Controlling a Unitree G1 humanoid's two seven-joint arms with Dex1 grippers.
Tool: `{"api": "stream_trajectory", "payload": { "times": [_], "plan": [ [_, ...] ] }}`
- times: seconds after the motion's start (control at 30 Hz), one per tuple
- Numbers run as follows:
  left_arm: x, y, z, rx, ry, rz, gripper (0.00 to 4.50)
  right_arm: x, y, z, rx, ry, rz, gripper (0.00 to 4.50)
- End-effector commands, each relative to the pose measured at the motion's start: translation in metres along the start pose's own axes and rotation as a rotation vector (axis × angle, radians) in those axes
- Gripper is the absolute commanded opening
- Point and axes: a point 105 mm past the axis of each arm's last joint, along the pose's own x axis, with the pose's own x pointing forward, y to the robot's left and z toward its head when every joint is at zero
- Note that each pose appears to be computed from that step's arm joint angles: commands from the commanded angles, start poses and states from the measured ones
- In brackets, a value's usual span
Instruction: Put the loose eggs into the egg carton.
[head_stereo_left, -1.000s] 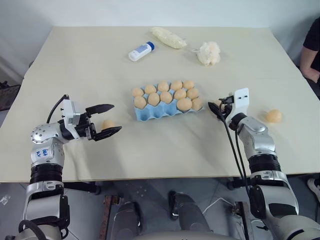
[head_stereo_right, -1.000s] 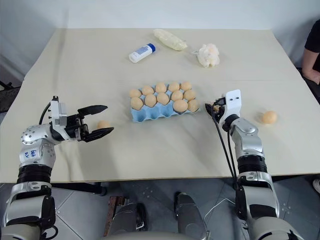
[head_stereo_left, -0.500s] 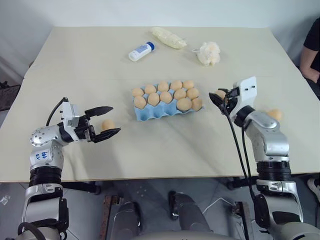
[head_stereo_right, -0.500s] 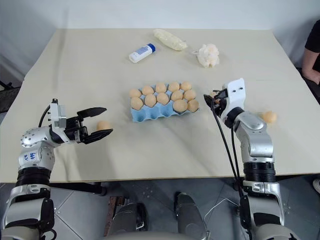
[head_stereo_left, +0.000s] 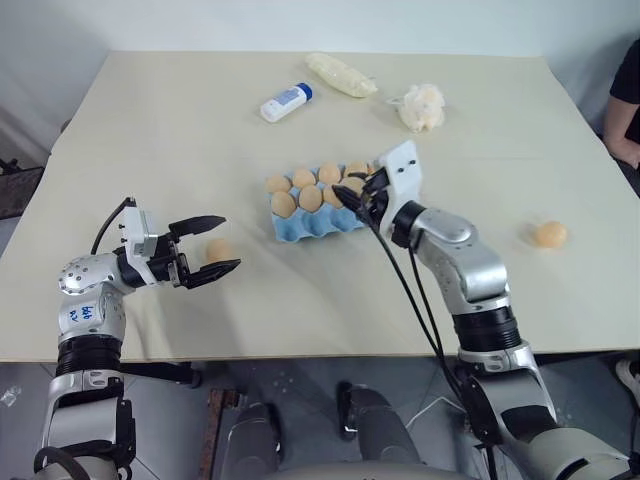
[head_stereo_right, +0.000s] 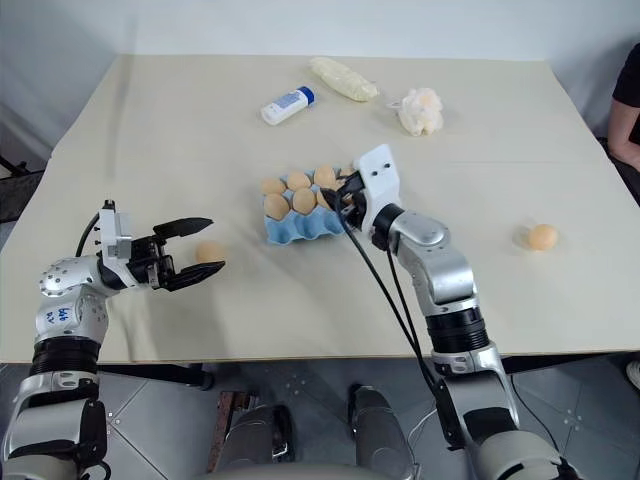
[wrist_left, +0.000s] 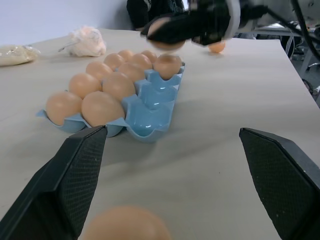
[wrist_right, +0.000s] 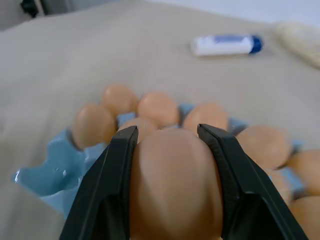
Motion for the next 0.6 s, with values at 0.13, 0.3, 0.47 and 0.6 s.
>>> {"api": "stream_trajectory", "payload": {
  "times": [0.13,0.3,0.47,0.6],
  "plan": [
    [-0.011,0.0,0.012,0.046,-0.023,0.037,4.5,0.008,0.007,0.008,-0.041,-0.036,0.019,1.91],
    [-0.011,-0.001,0.012,0.048,-0.026,0.045,4.5,0.008,0.008,0.008,-0.045,-0.035,0.031,3.58],
    [-0.011,-0.003,0.012,0.047,-0.028,0.046,4.5,0.005,0.005,0.011,-0.049,-0.047,0.03,4.44],
    [-0.01,-0.003,0.012,0.045,-0.029,0.043,4.5,-0.005,-0.002,0.016,-0.051,-0.06,0.023,4.44]
  ]
}}
